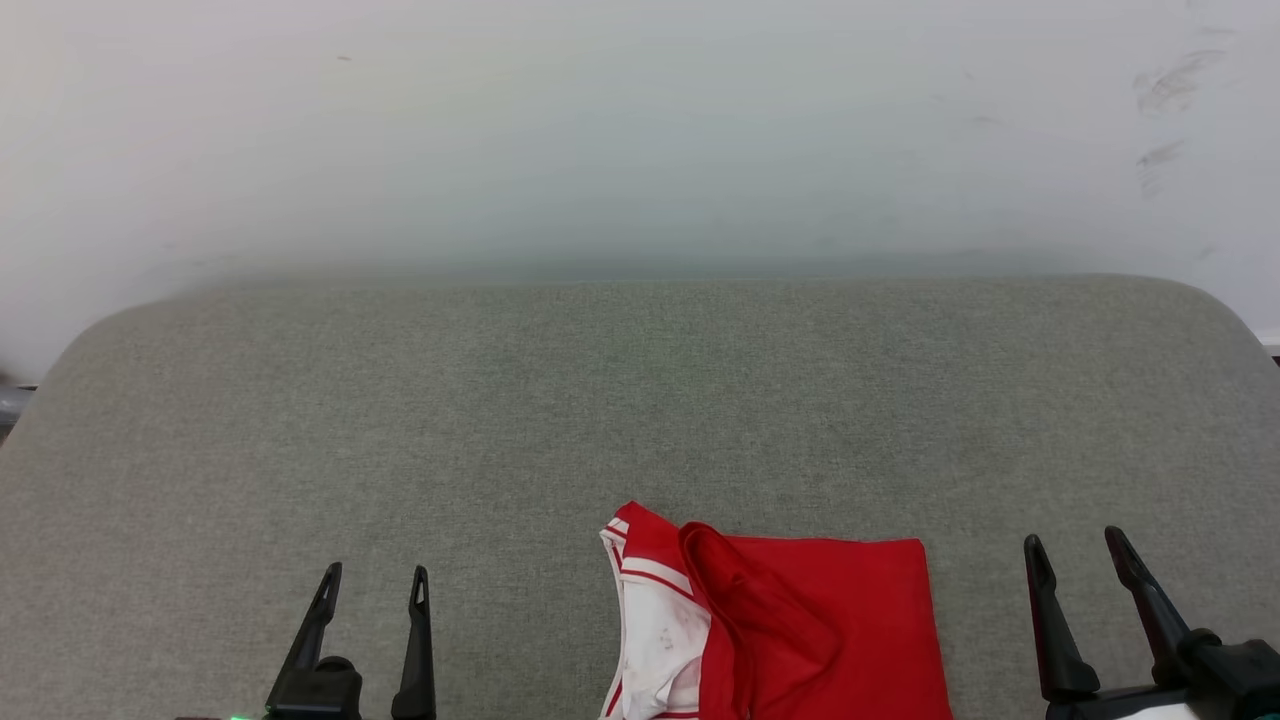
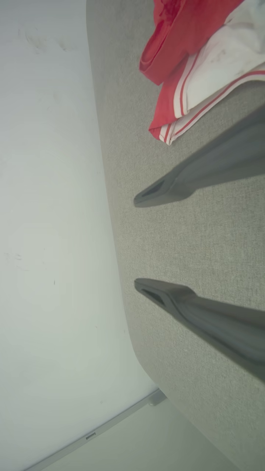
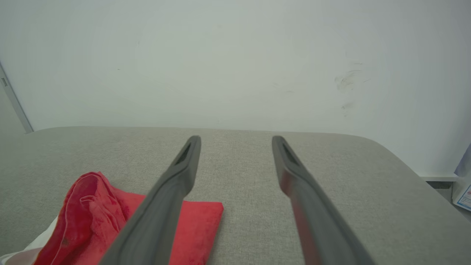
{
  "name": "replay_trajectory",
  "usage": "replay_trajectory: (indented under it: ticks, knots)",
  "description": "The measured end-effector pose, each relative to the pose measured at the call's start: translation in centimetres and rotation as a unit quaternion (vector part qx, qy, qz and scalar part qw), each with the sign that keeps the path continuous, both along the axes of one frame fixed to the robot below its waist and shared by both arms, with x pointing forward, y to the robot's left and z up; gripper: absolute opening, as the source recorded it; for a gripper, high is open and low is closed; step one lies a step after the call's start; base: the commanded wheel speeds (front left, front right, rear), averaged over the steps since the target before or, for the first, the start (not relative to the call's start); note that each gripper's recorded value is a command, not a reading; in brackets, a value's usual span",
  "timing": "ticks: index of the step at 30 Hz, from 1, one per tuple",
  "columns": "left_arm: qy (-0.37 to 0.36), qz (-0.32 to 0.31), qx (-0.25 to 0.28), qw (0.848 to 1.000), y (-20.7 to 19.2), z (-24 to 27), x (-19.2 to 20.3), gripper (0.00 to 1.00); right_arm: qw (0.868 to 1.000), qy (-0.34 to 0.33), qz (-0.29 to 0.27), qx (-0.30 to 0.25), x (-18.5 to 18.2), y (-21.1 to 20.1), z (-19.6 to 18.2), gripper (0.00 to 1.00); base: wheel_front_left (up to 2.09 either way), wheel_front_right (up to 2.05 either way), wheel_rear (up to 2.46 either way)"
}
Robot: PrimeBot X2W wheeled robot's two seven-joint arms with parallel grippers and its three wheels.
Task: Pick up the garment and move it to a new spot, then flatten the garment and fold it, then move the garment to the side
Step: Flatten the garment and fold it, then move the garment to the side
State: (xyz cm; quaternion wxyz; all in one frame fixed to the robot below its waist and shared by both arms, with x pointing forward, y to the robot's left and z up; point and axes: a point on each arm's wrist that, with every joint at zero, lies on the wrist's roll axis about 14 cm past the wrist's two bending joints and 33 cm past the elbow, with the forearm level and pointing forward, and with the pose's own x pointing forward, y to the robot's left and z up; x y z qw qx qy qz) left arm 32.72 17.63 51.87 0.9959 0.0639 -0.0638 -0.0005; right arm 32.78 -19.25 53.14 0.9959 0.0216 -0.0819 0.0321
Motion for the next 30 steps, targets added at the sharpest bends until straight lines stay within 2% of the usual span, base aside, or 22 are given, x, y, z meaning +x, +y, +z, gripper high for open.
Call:
replay_trajectory:
  ticks: [6,14,17,21,24,27,30]
  knots:
    - [0.003,0.002,-0.001,1.000,0.1,-0.2,-0.1,1.00,1.000,-0.016,0.007,-0.015,1.0,0.0,1.1,1.00,0.00,0.00,0.00]
    - [0.008,0.008,0.000,1.000,0.4,-0.5,-0.3,1.00,0.994,-0.102,0.012,-0.042,5.0,-1.6,7.9,1.00,0.00,0.00,0.00]
    - [0.009,0.012,0.000,1.000,0.6,-0.5,-0.3,1.00,0.993,-0.096,0.025,-0.057,6.9,-1.6,9.6,1.00,0.00,0.00,0.00]
    - [0.012,0.015,0.000,1.000,0.8,-0.7,-0.4,1.00,0.996,-0.014,0.059,-0.073,9.3,-0.7,8.6,1.00,0.00,0.00,0.00]
    - [0.011,0.018,0.001,1.000,1.0,-0.7,-0.3,1.00,0.990,0.071,0.096,-0.076,10.3,0.7,6.4,1.00,0.00,0.00,0.00]
    - [0.012,0.021,0.000,1.000,1.1,-0.7,-0.3,1.00,0.974,0.169,0.128,-0.075,10.2,1.7,3.1,1.00,0.00,0.00,0.00]
    - [0.015,0.024,0.000,1.000,1.2,-0.9,-0.4,1.00,0.948,0.266,0.158,-0.072,9.3,2.5,-0.2,1.00,0.00,0.00,0.00]
